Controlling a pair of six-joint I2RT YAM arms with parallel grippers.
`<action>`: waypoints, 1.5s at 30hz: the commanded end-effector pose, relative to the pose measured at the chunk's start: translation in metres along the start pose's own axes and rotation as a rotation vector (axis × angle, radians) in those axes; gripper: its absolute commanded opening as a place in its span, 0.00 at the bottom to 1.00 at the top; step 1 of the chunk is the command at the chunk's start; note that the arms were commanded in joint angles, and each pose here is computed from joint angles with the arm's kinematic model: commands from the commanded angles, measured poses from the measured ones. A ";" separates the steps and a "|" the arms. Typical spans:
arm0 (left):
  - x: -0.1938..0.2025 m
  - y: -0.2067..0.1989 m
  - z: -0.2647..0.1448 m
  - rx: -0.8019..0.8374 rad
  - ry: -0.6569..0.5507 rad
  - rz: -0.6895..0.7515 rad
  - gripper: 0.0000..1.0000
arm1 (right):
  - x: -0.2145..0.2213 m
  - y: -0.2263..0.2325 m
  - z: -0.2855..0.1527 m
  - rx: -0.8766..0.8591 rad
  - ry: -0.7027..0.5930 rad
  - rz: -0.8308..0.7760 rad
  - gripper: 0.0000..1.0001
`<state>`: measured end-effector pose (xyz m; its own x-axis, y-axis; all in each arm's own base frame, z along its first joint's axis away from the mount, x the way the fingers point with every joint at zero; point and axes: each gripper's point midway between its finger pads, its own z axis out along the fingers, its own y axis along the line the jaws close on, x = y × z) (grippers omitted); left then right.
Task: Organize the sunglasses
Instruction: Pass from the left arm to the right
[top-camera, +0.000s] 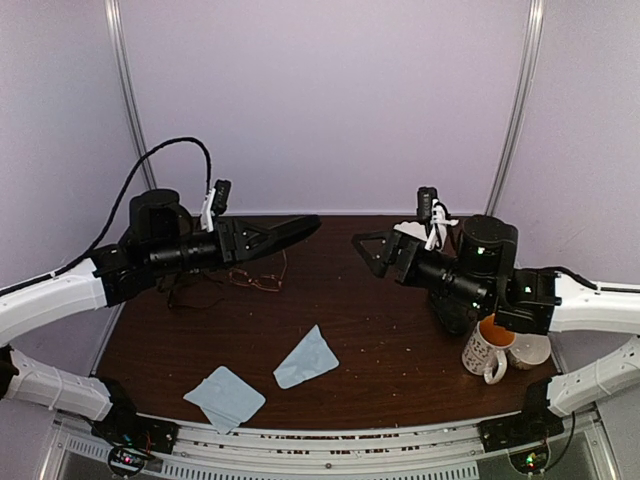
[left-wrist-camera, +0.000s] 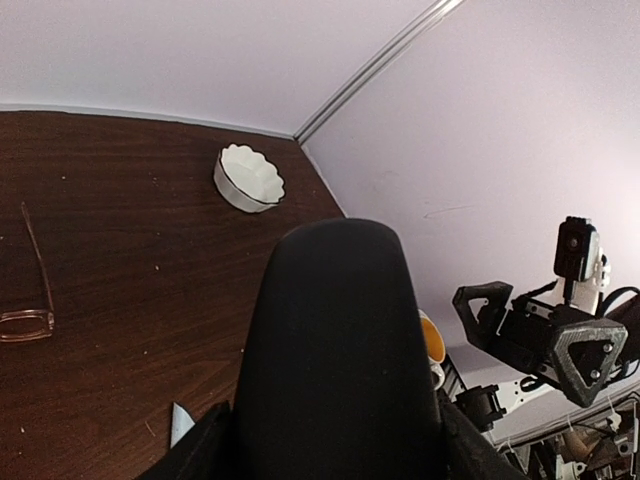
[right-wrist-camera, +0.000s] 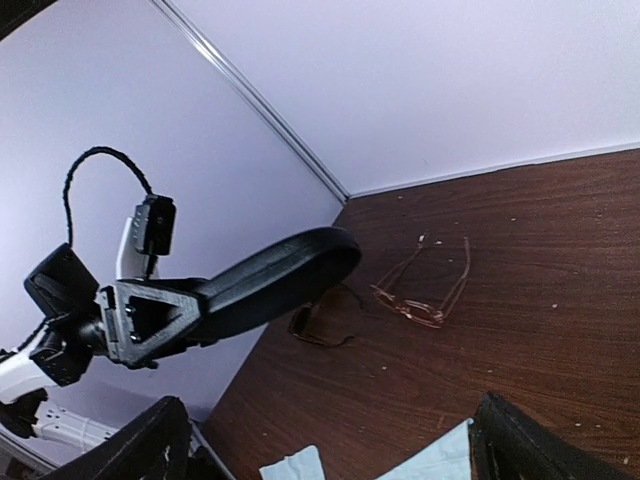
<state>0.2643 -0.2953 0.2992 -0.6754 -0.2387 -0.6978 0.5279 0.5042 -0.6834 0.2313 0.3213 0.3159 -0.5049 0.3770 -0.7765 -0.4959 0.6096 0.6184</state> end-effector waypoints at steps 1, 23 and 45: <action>-0.027 -0.048 -0.001 0.150 -0.084 0.075 0.39 | -0.011 0.033 0.006 -0.195 -0.004 0.121 1.00; -0.036 -0.099 0.004 0.334 -0.081 -0.046 0.37 | -0.027 0.058 0.042 -0.419 -0.043 0.354 1.00; -0.027 -0.112 0.012 0.371 -0.058 -0.097 0.37 | -0.038 0.084 0.055 -0.561 -0.044 0.402 0.86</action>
<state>0.2333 -0.3541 0.3607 -0.7451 -0.2776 -0.6065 0.5679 0.2128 -0.7951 0.2507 0.3961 0.3662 -0.7069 0.5219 -0.4774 -0.5382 0.0409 0.8418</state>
